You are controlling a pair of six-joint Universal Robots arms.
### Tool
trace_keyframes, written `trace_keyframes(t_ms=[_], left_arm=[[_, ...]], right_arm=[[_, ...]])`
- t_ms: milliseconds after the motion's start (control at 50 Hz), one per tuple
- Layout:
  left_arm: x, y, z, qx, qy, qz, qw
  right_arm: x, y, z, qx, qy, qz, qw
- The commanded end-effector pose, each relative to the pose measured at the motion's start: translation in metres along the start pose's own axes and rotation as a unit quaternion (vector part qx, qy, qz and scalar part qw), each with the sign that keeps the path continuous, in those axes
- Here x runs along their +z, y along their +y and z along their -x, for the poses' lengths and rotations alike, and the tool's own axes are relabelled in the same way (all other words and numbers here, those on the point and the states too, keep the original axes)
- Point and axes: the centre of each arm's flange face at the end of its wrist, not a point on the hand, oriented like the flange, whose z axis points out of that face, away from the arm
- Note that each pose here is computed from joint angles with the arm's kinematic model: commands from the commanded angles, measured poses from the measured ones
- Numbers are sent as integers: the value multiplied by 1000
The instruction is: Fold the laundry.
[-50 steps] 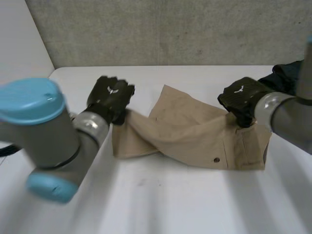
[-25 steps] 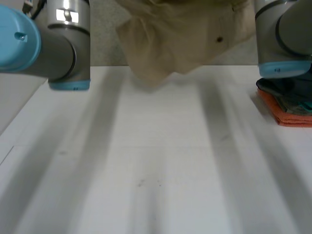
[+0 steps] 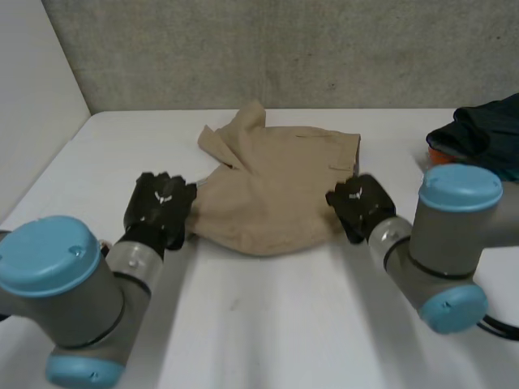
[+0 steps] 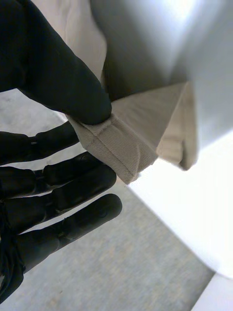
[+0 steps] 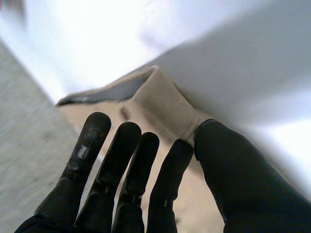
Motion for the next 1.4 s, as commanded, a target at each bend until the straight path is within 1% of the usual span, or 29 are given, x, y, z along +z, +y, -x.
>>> trace_keyframes(t_ms=[20,120,140,180,200,260,280,340,380,400,420,480,500,520,560,600,620,640,700,780,880,960,1100,1180,1220,1300,1320,1360,1400], left_arm=[[-44,-15,12,7,22,62,998],[-73,-24,16,16,52,106,993],[-84,-27,13,21,69,119,990],[-96,-29,9,29,90,132,987],[-109,-32,4,41,111,142,983],[-126,-33,-1,53,139,159,976],[-137,-34,-4,60,158,170,971],[-149,-36,-7,66,177,179,965],[-151,-40,-9,63,180,167,967],[-149,-41,-10,61,177,161,969],[-147,-43,-9,58,173,154,971],[-130,-52,-6,43,143,111,983],[-125,-54,-4,39,135,100,985],[-112,-61,0,31,113,75,990],[-100,-68,5,25,91,50,994],[-83,-78,12,13,65,17,998],[-78,-80,12,11,60,10,998],[-66,-84,14,8,47,-5,999],[-48,-88,15,4,31,-23,999],[-21,-88,17,1,15,-28,999],[8,-78,26,-1,-6,-12,1000],[17,-72,31,-2,-19,-3,1000],[19,-68,35,-4,-27,5,1000],[17,-63,34,-5,-25,13,1000],[13,-60,31,-7,-18,20,1000],[-3,-52,25,-2,-1,43,999],[-9,-53,26,-1,1,45,999],[-28,-53,27,3,13,59,998],[-41,-51,26,5,23,71,997]], right_arm=[[-35,1,4,2,-36,55,998],[-73,-17,-1,-5,-77,98,992],[-78,-18,-2,-11,-83,103,991],[-91,-22,-2,-29,-100,113,988],[-102,-25,-4,-49,-111,121,985],[-124,-24,-10,-86,-127,149,977],[-131,-25,-11,-95,-133,155,974],[-146,-26,-13,-115,-140,160,970],[-146,-29,-14,-113,-132,147,974],[-144,-30,-14,-107,-127,137,977],[-139,-33,-15,-86,-109,111,984],[-130,-34,-16,-36,-83,73,993],[-126,-32,-15,1,-70,57,996],[-124,-30,-14,20,-64,50,996],[-120,-26,-12,72,-51,35,995],[-119,-23,-9,100,-50,33,993],[-118,-20,-7,126,-49,32,990],[-117,-19,-6,137,-50,32,989],[-116,-17,-1,169,-52,33,984],[-101,-1,9,183,-56,47,980],[-86,1,24,168,-59,30,984],[-68,4,25,159,-26,25,987],[-31,18,24,135,10,25,990],[-21,23,21,111,21,21,993],[-22,21,19,102,21,14,994],[-36,0,9,70,28,-11,997],[-47,-11,3,47,31,-21,998],[-58,-18,1,19,22,-18,999],[-72,-19,-2,-23,4,4,1000]])
